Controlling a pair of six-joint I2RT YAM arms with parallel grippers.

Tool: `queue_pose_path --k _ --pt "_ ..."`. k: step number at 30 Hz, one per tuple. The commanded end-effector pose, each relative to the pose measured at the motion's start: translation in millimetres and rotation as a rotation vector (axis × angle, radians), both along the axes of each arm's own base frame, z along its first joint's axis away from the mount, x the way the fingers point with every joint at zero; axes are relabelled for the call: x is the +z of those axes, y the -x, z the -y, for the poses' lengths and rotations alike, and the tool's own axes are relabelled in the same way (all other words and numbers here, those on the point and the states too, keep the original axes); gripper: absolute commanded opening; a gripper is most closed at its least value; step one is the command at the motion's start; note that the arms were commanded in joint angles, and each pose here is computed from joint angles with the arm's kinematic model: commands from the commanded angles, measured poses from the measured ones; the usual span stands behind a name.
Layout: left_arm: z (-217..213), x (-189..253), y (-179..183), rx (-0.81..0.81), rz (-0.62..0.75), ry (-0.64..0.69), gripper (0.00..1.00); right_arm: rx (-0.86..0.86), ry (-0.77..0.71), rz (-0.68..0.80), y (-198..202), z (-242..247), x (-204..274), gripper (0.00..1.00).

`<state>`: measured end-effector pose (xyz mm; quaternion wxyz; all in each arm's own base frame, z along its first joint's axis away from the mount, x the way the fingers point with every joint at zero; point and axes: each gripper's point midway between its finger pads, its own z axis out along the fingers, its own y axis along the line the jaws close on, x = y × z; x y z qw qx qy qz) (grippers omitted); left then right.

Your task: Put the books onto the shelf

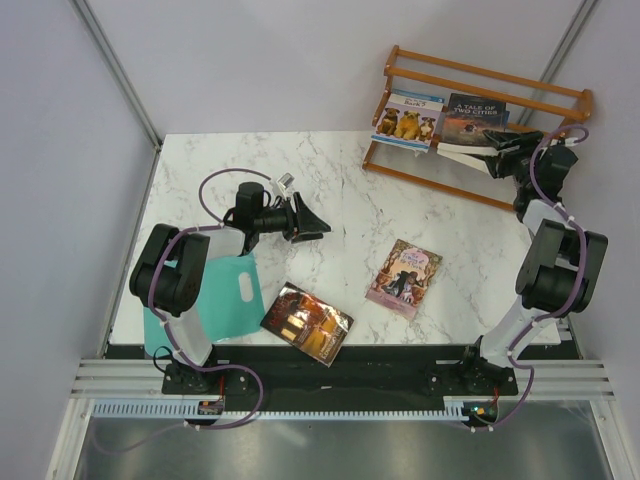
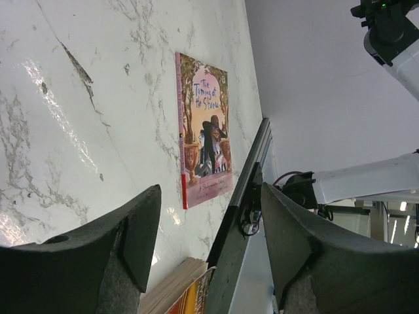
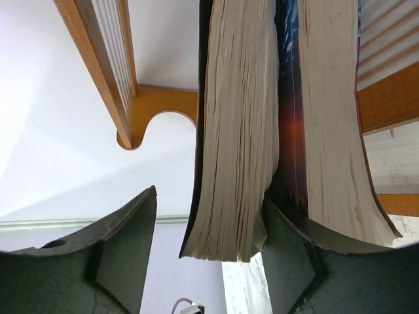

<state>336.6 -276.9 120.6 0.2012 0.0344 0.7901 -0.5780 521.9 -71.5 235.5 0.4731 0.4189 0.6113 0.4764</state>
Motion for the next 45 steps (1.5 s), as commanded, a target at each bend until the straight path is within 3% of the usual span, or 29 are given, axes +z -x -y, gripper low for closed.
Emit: queue_pose_path --k 1,4,6,9,15,28,40,43,45 --pt "1 20 3 -0.018 0.099 0.02 0.69 -0.006 0.053 0.056 9 1 27 0.66" --pt "0 20 3 -0.014 0.101 0.022 0.68 -0.02 0.046 0.051 12 2 25 0.56" --pt "0 20 3 -0.013 0.1 0.021 0.68 -0.039 0.043 0.058 14 4 26 0.37" --pt "0 20 4 -0.016 0.1 0.024 0.68 -0.054 0.039 0.059 16 5 23 0.21" --pt "0 21 4 -0.015 0.103 0.025 0.68 -0.091 0.041 0.067 19 9 24 0.11" --pt "0 20 4 -0.018 0.098 0.027 0.68 -0.081 0.02 0.053 1 15 19 0.11" --pt "1 20 3 -0.022 0.096 0.027 0.68 -0.04 -0.006 0.027 -7 12 9 0.18" --pt "1 20 3 -0.023 0.097 0.027 0.68 -0.03 -0.003 0.02 -3 9 6 0.22" --pt "1 19 3 -0.022 0.095 0.026 0.68 -0.021 -0.004 0.019 -1 7 5 0.34"
